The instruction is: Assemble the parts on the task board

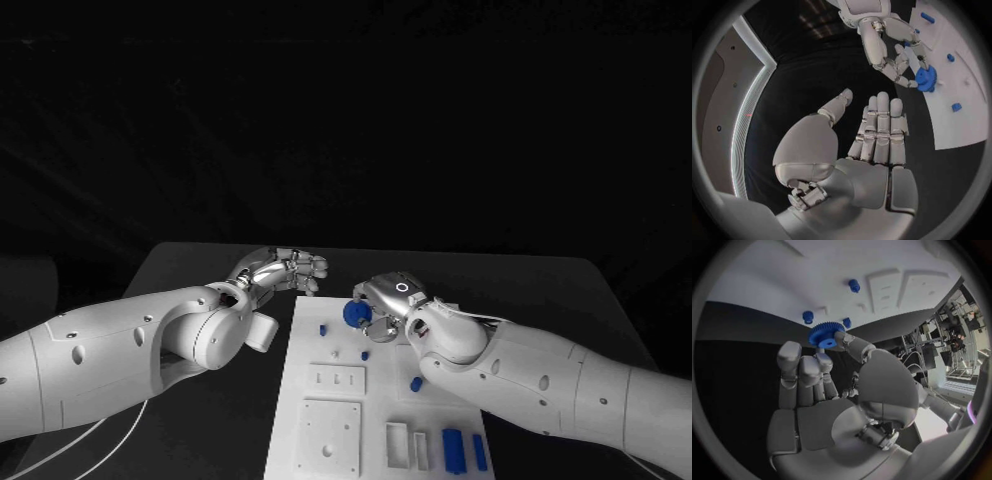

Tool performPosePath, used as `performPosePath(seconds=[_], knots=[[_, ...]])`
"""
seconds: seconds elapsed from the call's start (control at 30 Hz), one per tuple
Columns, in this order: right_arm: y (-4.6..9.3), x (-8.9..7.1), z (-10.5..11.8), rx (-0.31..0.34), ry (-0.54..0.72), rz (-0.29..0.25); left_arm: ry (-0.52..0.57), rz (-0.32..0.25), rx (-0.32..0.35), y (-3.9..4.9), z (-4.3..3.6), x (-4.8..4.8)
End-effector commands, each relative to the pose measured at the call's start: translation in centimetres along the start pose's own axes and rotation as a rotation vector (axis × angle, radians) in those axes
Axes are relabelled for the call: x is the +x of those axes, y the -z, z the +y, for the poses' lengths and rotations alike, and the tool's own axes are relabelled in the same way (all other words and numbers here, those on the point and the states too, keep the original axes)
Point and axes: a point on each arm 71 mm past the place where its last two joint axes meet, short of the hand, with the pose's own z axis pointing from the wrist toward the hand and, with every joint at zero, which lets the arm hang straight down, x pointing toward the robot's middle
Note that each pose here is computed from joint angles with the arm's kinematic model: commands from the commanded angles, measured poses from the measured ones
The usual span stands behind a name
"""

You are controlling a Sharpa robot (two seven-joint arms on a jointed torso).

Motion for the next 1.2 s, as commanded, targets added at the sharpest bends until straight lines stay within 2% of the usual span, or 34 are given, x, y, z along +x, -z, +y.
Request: performPosePath(seconds=[0.03, 0.33, 1.2], knots=[[-0.1, 0.4, 0.2, -0.007, 0.034, -0.005, 0.001, 0.018, 0.013, -0.08, -0.19, 0.36], [-0.3, 1.9, 0.8, -0.014, 0.04, 0.03, 0.001, 0.02, 0.014, -0.19, -0.27, 0.48], [-0.5, 3.7, 0.5, 0.009, 0.078, 0.104, 0.0, 0.024, 0.017, -0.28, -0.47, 0.57]])
